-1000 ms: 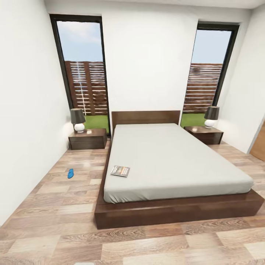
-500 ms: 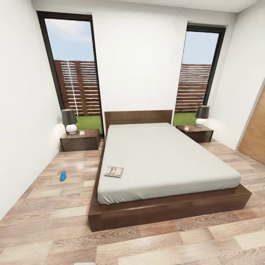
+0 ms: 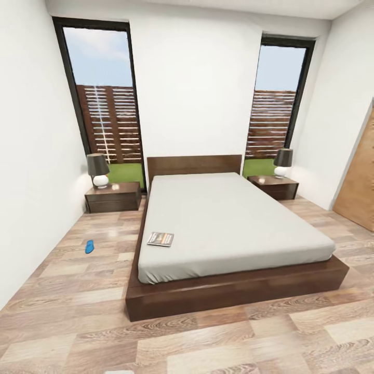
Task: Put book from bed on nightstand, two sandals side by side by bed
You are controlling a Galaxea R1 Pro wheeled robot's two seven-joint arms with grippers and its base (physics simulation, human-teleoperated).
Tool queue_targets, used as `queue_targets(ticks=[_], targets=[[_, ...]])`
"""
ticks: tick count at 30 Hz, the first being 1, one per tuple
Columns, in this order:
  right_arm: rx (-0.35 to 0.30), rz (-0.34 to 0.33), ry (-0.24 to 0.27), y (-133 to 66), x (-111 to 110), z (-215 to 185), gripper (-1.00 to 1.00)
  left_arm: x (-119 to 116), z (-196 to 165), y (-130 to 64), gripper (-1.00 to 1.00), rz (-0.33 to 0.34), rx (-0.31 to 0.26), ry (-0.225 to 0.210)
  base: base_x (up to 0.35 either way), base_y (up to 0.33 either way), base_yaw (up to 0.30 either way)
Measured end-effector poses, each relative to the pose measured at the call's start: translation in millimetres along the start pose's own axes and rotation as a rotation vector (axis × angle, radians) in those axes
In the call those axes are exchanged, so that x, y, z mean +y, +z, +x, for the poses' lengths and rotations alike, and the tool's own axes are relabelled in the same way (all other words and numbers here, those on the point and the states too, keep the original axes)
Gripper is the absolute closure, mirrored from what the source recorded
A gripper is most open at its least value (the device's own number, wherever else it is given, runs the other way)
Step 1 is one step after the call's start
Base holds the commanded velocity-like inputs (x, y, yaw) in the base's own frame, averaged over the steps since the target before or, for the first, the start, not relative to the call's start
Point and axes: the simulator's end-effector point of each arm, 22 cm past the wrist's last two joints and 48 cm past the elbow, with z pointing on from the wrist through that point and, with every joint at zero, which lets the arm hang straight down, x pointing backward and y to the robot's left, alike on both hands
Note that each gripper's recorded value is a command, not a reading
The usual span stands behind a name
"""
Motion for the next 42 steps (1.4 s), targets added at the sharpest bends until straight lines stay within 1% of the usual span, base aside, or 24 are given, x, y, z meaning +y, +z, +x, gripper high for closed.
queue_targets(ticks=[34, 42], targets=[[0.0, 0.0, 0.002, 0.0, -0.2, 0.2, -1.0, 0.3, 0.1, 0.0, -1.0, -0.001, 0.0, 0.0, 0.0, 0.0, -0.274], [0.0, 0.0, -0.001, 0.0, 0.1, 0.0, -1.0, 0.4, 0.1, 0.0, -1.0, -0.002, 0.0, 0.0, 0.0, 0.0, -0.057]])
